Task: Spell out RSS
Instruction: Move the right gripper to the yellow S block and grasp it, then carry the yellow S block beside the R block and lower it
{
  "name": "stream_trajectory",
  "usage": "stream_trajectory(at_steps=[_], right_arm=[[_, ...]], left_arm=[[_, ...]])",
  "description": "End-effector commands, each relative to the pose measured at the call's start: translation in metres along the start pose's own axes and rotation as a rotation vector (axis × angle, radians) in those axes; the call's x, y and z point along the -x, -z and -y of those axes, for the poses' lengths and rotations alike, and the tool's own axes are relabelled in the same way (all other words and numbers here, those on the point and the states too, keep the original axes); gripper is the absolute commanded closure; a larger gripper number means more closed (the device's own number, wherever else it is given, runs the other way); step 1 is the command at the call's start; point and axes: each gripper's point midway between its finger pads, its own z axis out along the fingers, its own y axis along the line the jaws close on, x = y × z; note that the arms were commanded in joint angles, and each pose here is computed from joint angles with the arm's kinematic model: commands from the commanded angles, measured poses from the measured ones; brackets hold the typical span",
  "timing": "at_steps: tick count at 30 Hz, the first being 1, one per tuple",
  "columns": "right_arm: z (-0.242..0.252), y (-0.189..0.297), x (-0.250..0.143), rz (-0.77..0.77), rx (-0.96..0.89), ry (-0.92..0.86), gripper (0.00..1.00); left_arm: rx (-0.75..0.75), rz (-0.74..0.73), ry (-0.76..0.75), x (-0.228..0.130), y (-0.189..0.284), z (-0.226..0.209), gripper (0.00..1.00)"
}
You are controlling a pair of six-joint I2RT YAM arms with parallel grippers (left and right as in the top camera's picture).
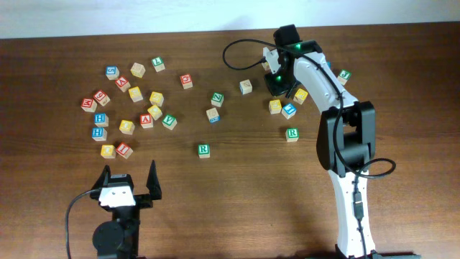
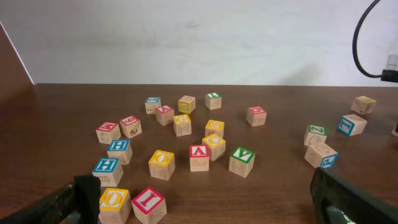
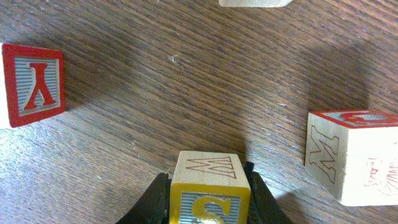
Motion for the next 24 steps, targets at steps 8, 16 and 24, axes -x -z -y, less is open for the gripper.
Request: stream_trajectory(at_steps=[8, 16, 24], right_arm=[[-0.042, 0.078, 0.017, 0.054, 0.016, -0.075, 0.85], [-0.130, 0.124, -0.010, -0.040, 0.060, -0.070, 0.84], [-0.192, 0.093, -0.066, -0.235, 0.056, -0.147, 0.85]], left_arm=[[-0.002, -0.005, 0.009, -0.002, 0.000, 0.001, 0.01], [-0.002, -0.006, 0.009, -0.002, 0.000, 0.001, 0.01], [-0.002, -0.006, 0.009, -0.002, 0.000, 0.001, 0.01]])
